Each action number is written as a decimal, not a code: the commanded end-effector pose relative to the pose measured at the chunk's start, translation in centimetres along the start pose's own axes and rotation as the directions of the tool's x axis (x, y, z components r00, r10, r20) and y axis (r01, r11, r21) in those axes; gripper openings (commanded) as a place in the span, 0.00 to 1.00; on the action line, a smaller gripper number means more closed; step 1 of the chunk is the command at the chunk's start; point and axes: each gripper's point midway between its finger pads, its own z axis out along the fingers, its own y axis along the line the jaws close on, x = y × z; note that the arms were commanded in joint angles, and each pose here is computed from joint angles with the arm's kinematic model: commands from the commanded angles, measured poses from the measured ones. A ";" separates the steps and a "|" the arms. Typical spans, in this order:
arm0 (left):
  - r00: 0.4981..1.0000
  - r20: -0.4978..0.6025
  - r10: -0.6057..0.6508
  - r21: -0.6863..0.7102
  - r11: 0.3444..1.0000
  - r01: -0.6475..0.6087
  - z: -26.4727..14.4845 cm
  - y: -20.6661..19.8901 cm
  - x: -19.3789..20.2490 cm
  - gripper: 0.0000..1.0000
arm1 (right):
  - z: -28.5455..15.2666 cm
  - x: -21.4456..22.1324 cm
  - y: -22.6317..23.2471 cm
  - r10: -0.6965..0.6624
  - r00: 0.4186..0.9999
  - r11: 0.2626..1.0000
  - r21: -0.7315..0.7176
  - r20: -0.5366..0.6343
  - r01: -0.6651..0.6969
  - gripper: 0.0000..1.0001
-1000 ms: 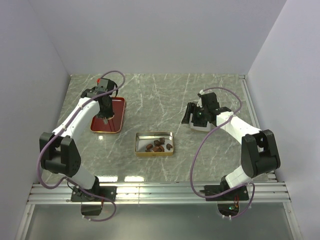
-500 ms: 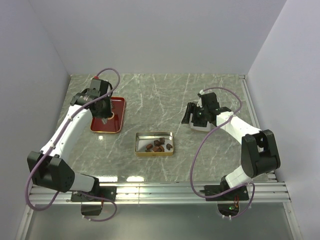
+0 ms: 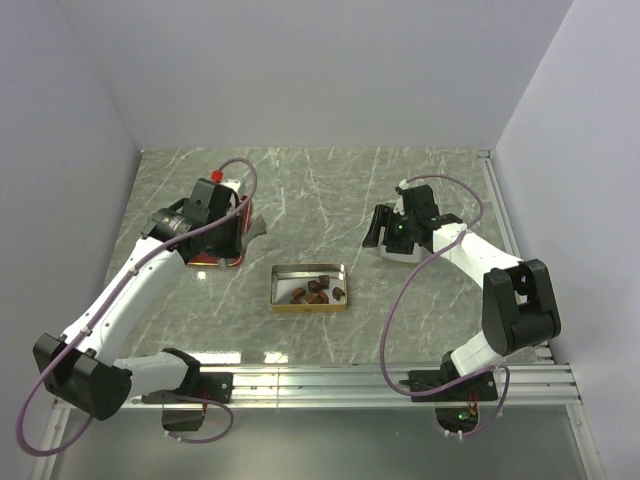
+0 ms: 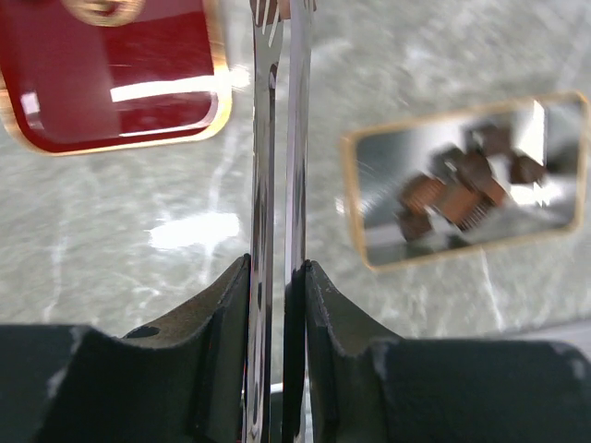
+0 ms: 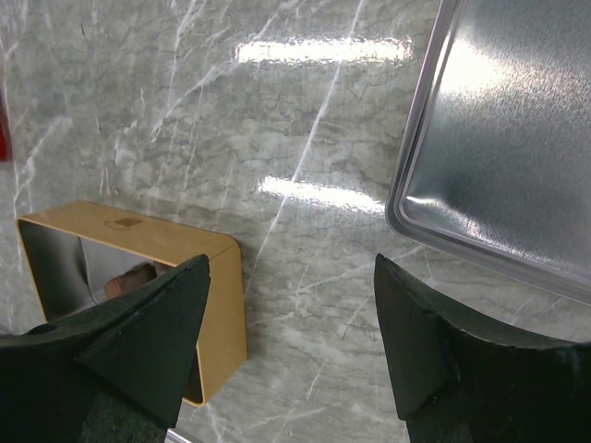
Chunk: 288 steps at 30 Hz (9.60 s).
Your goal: Pack the chocolate
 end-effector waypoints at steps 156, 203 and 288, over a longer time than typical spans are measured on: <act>0.988 -0.047 -0.149 -0.315 0.941 0.127 4.7 11.1 -2.6 0.33 | 0.6 -0.6 1.5 -0.043 0.999 0.999 -0.013 -0.016 0.043 0.79; 0.998 -0.005 -0.070 0.277 0.958 0.068 -5.0 -7.6 0.4 0.33 | -0.2 -0.5 1.3 -0.045 0.999 0.999 -0.001 0.014 0.045 0.79; 0.938 0.306 0.162 -0.129 0.983 -0.128 14.9 -3.7 -11.0 0.39 | -2.8 -2.1 2.1 -0.070 0.994 0.998 -0.005 0.088 0.070 0.79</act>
